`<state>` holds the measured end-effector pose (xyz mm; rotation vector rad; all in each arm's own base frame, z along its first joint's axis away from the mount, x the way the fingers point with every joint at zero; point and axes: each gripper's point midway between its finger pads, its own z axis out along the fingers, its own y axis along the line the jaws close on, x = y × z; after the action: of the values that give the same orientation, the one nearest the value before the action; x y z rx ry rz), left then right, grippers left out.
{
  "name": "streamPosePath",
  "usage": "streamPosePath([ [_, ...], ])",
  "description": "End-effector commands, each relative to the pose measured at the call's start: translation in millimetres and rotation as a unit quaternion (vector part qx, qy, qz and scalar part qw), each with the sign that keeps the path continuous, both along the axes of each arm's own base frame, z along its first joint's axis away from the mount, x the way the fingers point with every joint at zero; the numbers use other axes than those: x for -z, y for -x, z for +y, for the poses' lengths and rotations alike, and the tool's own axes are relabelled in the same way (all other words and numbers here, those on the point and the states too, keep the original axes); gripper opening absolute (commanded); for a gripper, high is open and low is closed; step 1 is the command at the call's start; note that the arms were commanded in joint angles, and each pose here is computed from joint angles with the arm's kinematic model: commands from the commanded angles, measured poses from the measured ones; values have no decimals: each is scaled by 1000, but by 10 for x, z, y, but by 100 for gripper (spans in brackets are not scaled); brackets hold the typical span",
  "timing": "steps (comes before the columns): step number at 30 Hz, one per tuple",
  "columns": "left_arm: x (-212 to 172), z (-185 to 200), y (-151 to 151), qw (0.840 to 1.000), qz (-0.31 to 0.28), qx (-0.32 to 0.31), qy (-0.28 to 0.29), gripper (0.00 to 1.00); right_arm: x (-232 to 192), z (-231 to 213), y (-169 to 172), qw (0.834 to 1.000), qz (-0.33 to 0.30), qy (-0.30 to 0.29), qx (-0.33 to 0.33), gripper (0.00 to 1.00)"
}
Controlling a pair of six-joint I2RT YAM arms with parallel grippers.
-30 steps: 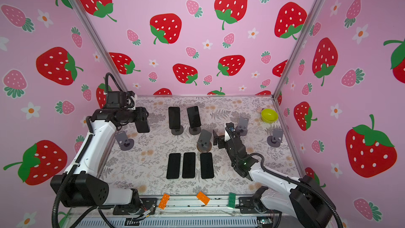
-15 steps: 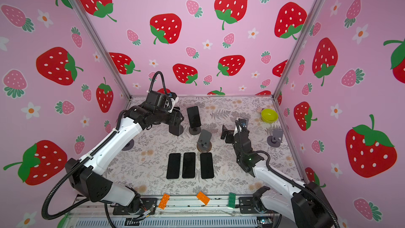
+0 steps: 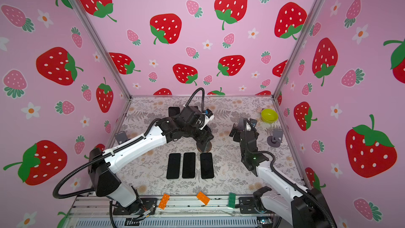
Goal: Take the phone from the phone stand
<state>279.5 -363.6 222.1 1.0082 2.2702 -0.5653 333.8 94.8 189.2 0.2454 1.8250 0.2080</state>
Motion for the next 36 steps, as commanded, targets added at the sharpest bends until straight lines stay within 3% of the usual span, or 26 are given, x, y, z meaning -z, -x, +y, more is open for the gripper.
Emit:
streamPosePath([
  [1,-182,-322,70,999,-8,29,39,55,42,-287,19,998,4,-30,51,100],
  [8,-4,-867,388,992,-16,121,34,54,147,-685,-6,990,25,-101,94,100],
  [13,358,-1194,422,986,-15,168,11,53,254,-963,56,980,36,-151,128,100],
  [19,768,-1448,571,977,-8,210,-23,52,320,-1173,188,973,36,-170,153,100],
  [28,1367,-1474,718,963,-26,240,-118,52,459,-1240,279,971,56,-163,167,100],
  [36,1667,-1347,722,955,-28,250,-156,54,419,-1267,260,972,59,-152,169,100],
])
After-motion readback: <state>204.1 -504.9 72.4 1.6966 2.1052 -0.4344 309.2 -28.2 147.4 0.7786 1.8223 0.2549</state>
